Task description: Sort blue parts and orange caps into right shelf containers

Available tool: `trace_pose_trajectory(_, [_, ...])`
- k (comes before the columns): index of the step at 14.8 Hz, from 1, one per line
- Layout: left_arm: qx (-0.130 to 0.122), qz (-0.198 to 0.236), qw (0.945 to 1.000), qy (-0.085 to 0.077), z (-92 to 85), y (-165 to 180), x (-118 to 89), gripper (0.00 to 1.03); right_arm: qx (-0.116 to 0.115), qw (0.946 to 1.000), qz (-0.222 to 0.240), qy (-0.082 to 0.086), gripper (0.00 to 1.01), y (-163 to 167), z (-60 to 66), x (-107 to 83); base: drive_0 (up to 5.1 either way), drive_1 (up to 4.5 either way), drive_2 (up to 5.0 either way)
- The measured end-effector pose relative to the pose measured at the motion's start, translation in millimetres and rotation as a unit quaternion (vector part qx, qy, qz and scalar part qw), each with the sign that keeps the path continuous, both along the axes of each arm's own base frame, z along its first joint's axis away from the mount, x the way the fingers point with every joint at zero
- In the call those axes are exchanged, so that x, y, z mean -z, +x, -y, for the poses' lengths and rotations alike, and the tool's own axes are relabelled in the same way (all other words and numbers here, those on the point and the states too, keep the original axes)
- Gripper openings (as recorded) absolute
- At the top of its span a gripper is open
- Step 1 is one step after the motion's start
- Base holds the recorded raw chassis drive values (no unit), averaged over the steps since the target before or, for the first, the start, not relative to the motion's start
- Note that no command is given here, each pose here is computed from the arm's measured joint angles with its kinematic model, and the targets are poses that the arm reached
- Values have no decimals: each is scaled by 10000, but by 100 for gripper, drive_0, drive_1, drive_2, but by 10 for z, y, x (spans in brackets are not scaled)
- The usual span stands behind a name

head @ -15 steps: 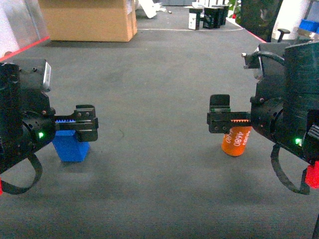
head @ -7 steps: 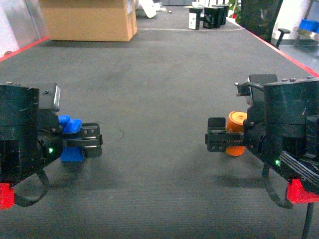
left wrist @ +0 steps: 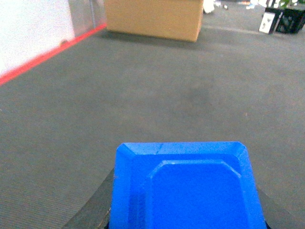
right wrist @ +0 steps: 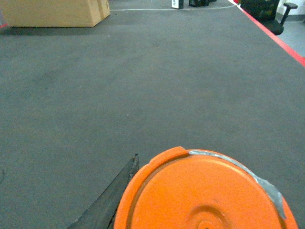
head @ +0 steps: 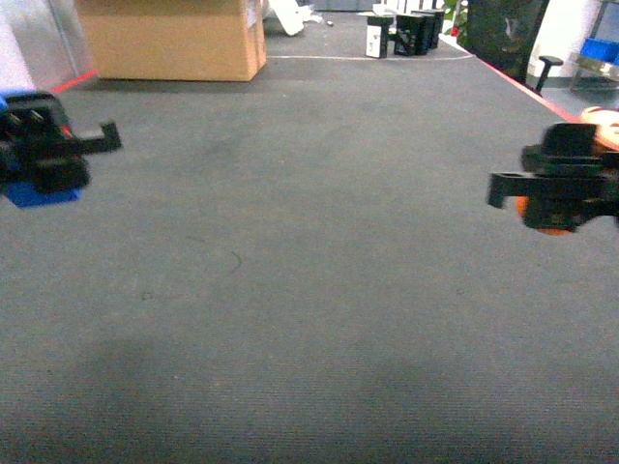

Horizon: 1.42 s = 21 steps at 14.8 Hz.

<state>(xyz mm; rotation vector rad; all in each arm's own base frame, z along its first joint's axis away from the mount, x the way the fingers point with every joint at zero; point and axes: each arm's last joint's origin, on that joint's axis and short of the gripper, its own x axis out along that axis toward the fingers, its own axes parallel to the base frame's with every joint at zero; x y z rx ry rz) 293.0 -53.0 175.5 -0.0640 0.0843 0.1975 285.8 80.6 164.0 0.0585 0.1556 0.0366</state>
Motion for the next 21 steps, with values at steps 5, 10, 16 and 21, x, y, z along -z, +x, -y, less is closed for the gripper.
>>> trace_pose_trajectory(5, [-151,685,9970,311,-22,-663,-461,42,203,9995,250,-63,44,-740,257,-198,0,0,0])
trace_pose_trajectory(10, [-360,1069,9930,337,-35,-1219,-665,42,658,9969,416,-57,44,-1268,494,-291,0,0,0])
trace_pose_trajectory(16, [-188,1205,9925,88,-55,-1511,-784,42,668,9917,1100,48,44,-1686,583,-556,0,0,0])
trace_pose_trajectory(21, [983,384,9938,359,-305,-1649,-393,42,149,9968,750,-225,44,-1748,710,-320,0,0,0])
